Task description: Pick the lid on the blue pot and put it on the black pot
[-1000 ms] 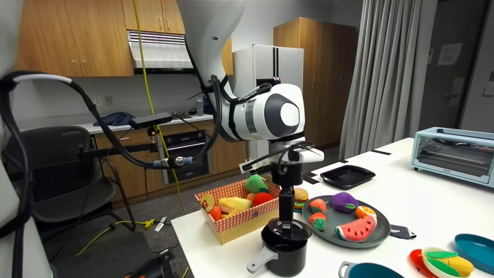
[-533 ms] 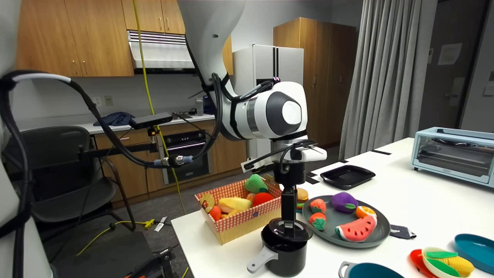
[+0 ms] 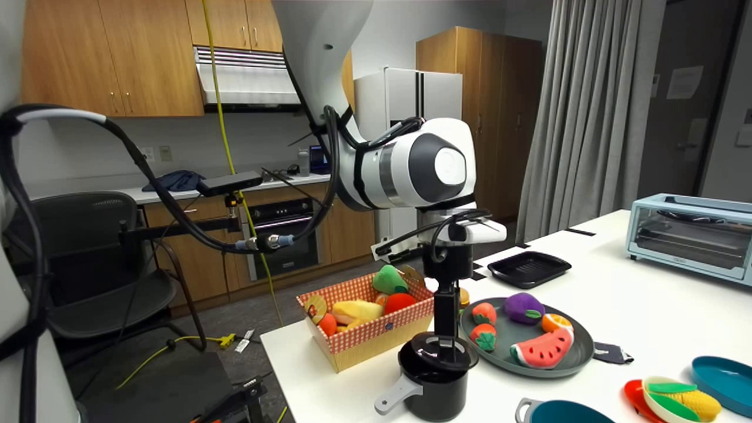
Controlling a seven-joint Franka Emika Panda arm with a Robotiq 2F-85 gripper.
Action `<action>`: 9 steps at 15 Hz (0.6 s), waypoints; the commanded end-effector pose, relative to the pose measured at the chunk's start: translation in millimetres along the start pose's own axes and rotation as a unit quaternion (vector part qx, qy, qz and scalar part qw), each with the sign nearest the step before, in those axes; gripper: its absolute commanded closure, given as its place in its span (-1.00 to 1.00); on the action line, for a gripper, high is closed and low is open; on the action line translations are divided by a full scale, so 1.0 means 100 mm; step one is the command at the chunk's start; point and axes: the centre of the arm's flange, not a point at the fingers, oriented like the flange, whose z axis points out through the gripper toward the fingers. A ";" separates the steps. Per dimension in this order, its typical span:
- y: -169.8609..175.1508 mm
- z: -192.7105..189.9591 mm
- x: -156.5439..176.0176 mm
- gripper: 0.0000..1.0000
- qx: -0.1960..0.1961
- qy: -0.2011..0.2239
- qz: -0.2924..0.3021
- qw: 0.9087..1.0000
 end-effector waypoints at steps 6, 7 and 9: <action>0.27 -0.33 0.00 -1.00 0.004 -0.009 0.010 1.000; 0.29 -0.37 0.01 -1.00 0.004 -0.010 0.010 1.000; 0.35 -0.52 0.01 -1.00 0.008 -0.023 0.003 1.000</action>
